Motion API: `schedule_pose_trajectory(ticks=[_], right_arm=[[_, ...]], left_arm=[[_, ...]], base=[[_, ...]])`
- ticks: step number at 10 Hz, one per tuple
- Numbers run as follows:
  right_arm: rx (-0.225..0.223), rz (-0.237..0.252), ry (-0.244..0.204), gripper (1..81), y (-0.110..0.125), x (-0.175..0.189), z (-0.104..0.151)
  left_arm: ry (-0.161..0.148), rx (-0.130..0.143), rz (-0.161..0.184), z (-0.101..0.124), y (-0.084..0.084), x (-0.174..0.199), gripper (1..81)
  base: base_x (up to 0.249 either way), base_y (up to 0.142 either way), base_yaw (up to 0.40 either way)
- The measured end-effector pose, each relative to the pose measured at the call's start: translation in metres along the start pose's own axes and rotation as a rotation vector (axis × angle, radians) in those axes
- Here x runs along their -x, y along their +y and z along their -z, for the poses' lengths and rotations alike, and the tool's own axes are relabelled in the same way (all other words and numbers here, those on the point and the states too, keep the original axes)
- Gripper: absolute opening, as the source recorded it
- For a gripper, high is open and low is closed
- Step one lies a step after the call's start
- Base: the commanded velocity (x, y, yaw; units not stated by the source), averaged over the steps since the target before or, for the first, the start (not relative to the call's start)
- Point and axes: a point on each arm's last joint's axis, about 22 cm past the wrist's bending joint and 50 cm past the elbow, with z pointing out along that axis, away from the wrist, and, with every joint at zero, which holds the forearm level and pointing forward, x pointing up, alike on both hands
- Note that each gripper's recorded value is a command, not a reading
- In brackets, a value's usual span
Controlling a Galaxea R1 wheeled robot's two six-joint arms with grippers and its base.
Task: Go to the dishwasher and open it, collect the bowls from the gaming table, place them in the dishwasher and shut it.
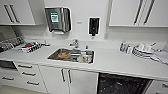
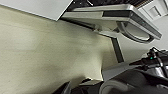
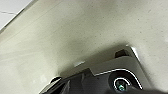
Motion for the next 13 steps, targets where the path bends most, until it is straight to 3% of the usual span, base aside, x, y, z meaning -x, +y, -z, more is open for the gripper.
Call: schedule_pose_trajectory(ticks=[2, 3, 5, 7, 10, 13], right_arm=[[0.035, 0.084, 0.015, 81.1, 0.016, 0.013, -0.022], [0.048, 0.125, 0.016, 81.1, 0.023, 0.026, -0.033], [0.031, 0.214, 0.009, 81.1, 0.02, 0.071, -0.059], [0.016, 0.262, 0.023, 81.1, 0.019, 0.106, -0.075], [0.054, 0.287, 0.07, 81.1, 0.035, 0.107, -0.083], [0.079, 0.304, 0.072, 81.1, 0.031, 0.128, -0.104]], left_arm=[[-0.04, -0.1, 0.049, -0.01, -0.052, 0.036, 81.1], [-0.06, -0.129, 0.072, -0.021, -0.067, 0.057, 81.1], [-0.107, -0.173, 0.115, -0.045, -0.086, 0.102, 81.1], [-0.129, -0.236, 0.137, -0.064, -0.111, 0.13, 81.1], [-0.161, -0.299, 0.168, -0.095, -0.126, 0.175, 81.1], [-0.163, -0.338, 0.185, -0.126, -0.124, 0.209, 81.1]], base=[[0.0, 0.0, 0.0], [0.0, 0.0, 0.0], [0.0, 0.0, 0.0], [0.0, 0.0, 0.0], [0.0, 0.0, 0.0], [0.0, 0.0, 0.0]])
